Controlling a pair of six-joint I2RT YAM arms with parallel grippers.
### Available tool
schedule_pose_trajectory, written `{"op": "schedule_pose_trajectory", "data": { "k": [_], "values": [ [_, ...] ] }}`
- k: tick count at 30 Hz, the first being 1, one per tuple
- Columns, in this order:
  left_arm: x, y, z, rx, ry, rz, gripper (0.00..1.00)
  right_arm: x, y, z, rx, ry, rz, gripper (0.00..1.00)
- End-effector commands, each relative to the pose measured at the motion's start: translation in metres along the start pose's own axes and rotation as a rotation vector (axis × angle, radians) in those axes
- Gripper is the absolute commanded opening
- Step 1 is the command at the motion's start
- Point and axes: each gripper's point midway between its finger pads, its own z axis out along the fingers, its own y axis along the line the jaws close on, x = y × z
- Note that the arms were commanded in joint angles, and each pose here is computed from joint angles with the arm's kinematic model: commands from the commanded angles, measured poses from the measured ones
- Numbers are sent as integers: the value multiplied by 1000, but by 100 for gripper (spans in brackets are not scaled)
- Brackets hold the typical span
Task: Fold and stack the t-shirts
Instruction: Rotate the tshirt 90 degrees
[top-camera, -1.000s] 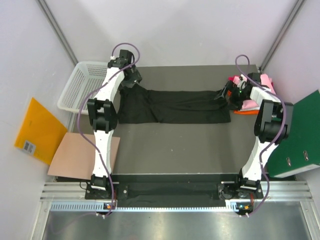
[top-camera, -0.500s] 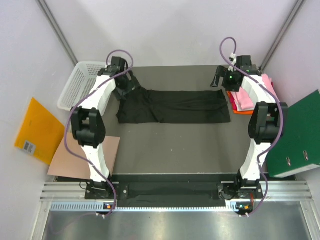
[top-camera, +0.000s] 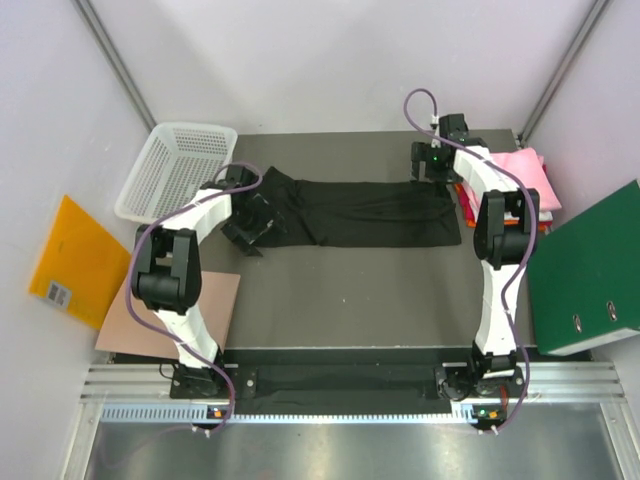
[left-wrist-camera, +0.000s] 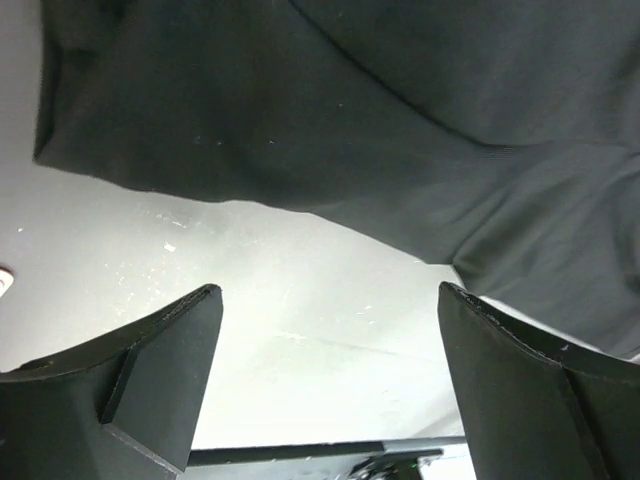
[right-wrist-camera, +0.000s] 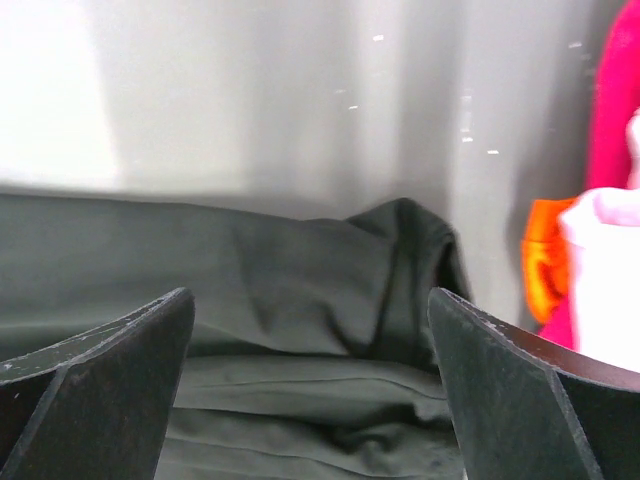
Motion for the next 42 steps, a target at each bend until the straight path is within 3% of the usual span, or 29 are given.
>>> {"op": "schedule_pose_trajectory", "data": {
  "k": [1,10,18,21,23,24,25,26,28,36,42],
  "values": [
    [-12,-7,-18,18,-81,-61,93,-28,-14,-6,86,-78,-43,100],
    [-23,-7,7,-64,-74,-125,91,-29,-26,0,141,-83,-36,100],
    [-34,3,30,-190,-60,-128,77,2,-24,24,116,-6,-16,100],
    [-39,9,38,-241,-70,-129,73,15,-21,30,110,5,-20,95],
    [-42,10,42,-262,-66,-129,67,28,-20,35,101,35,-21,80],
    [-41,11,43,-271,-57,-126,58,33,-18,38,88,47,-17,69],
    [-44,8,43,-270,-63,-123,40,41,-19,39,86,66,-12,38],
    [-45,10,47,-283,-60,-122,24,43,-18,37,80,70,-9,25],
    [-49,8,46,-295,-66,-115,0,56,-18,34,81,96,1,0],
    [-91,-14,41,-305,-186,-18,0,109,0,-8,-6,190,118,0],
    [-123,-65,55,-166,-227,57,0,194,11,-54,-59,348,209,0]
  ]
}}
